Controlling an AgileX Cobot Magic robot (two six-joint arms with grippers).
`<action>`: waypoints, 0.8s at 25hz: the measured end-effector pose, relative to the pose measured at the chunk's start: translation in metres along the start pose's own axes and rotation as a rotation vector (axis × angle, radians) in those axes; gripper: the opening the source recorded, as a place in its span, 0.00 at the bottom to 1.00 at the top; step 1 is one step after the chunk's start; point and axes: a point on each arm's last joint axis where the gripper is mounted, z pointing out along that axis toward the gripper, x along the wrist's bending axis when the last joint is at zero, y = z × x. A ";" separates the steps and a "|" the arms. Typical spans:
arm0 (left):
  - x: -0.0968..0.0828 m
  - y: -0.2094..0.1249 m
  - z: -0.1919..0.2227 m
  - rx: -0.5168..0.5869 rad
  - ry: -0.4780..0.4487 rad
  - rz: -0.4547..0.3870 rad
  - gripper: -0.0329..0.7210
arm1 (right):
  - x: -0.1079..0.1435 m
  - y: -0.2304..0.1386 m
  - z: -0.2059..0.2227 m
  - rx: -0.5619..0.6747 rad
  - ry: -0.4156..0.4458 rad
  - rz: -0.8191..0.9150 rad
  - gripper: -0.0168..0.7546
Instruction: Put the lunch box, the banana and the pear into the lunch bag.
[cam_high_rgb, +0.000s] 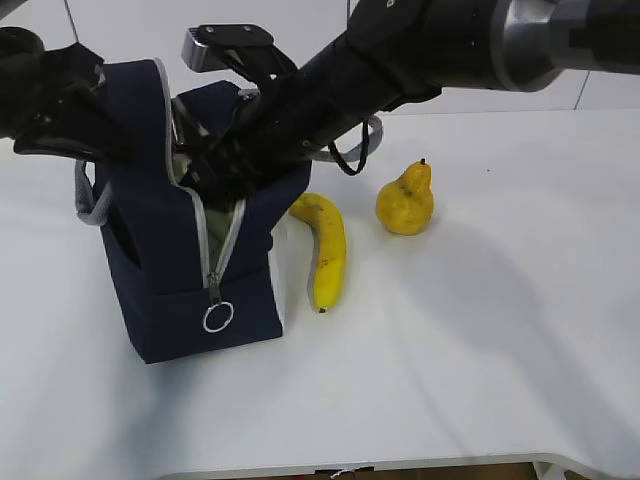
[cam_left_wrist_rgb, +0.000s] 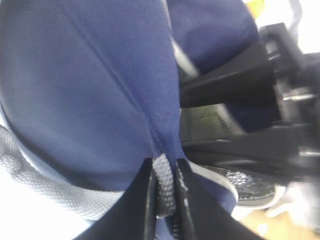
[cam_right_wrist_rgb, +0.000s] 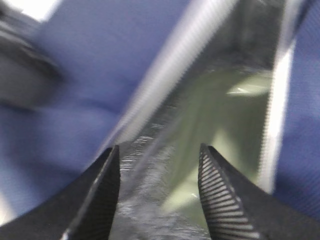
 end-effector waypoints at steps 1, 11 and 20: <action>0.000 0.000 0.000 0.000 0.000 0.000 0.06 | 0.001 0.001 0.000 -0.006 0.004 0.002 0.57; 0.004 -0.002 0.002 0.033 0.035 0.031 0.06 | 0.011 0.020 -0.013 0.003 0.072 -0.067 0.57; 0.008 -0.002 0.002 0.033 0.079 0.067 0.06 | 0.018 0.057 -0.052 0.059 -0.005 -0.250 0.57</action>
